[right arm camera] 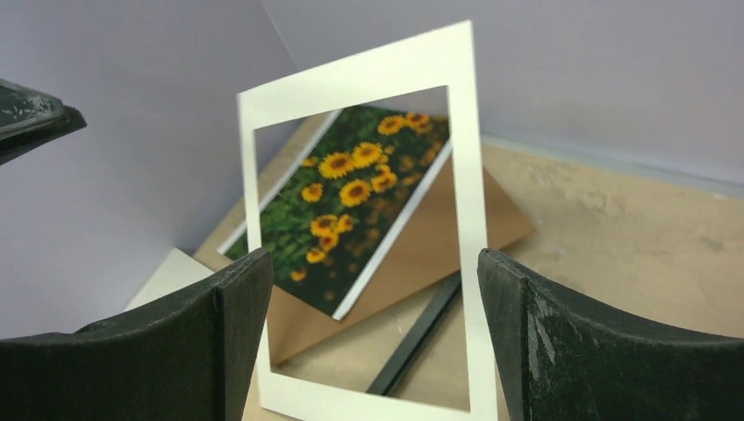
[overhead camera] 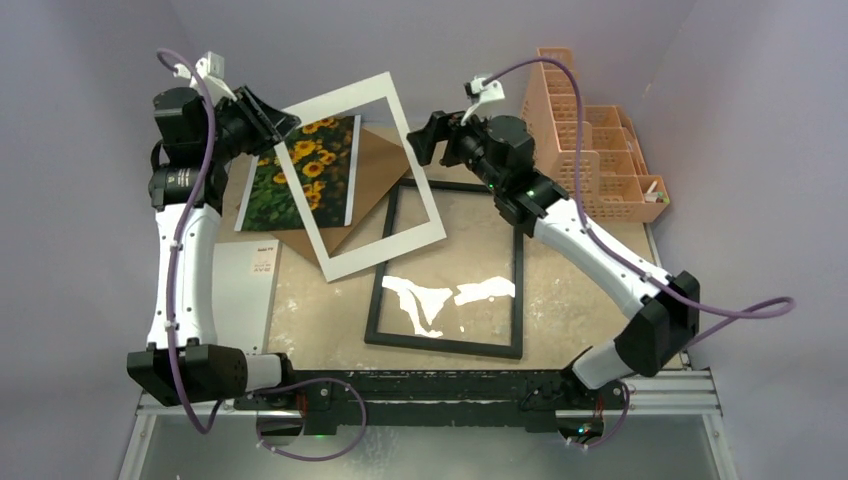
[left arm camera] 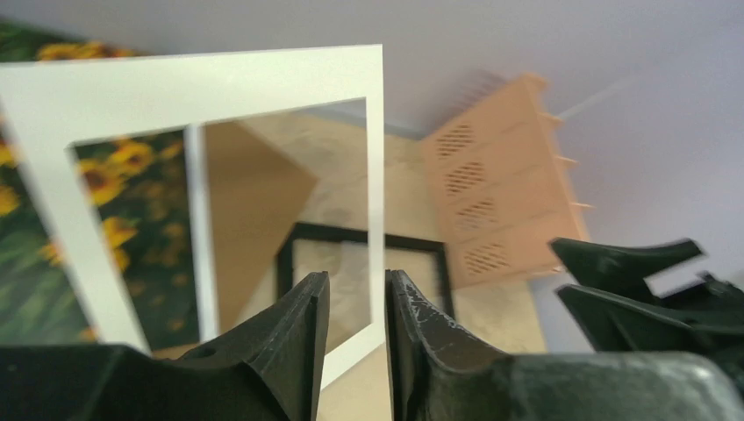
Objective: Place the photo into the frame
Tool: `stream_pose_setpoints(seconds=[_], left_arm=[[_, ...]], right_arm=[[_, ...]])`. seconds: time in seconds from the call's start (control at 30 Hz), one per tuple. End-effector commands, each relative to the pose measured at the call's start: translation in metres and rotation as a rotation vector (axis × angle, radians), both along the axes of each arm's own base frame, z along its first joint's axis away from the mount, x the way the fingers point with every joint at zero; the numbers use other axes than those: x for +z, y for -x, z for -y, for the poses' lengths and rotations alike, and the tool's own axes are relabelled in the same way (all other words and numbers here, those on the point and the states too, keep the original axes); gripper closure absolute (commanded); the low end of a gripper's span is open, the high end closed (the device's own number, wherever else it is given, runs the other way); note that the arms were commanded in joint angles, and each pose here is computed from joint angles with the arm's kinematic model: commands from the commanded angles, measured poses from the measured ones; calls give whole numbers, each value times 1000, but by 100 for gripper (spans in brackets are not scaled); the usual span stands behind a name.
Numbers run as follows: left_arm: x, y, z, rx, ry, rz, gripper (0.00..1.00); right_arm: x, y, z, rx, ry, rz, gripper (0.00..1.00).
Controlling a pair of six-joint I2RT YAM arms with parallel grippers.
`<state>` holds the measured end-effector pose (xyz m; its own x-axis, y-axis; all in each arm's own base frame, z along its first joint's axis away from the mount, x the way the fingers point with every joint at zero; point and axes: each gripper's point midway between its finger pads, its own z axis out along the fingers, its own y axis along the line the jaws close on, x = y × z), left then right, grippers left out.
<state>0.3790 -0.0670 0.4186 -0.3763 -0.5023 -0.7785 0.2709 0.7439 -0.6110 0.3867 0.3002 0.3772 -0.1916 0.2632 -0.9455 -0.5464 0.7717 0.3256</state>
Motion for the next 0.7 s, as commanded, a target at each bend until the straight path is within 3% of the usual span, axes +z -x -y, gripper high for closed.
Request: stream_pose_setpoints(seconds=[0.0,0.17,0.3,0.67], left_arm=[[-91,-15,-50,265,-141,-259,63],[-199,-4,-72,356,-206,-538,45],[-271,9,-71,336,-216,-717,41],[-347,21,-60,257,-205,-867,41]], right_arm=[[-30,-21,0,-71,85,-115,12],[-105,-32,-7,-118,178,-359,14],[-159,-37,-14,-128,252,-508,16],[-256,-56,-14,-203,429,-676,20]])
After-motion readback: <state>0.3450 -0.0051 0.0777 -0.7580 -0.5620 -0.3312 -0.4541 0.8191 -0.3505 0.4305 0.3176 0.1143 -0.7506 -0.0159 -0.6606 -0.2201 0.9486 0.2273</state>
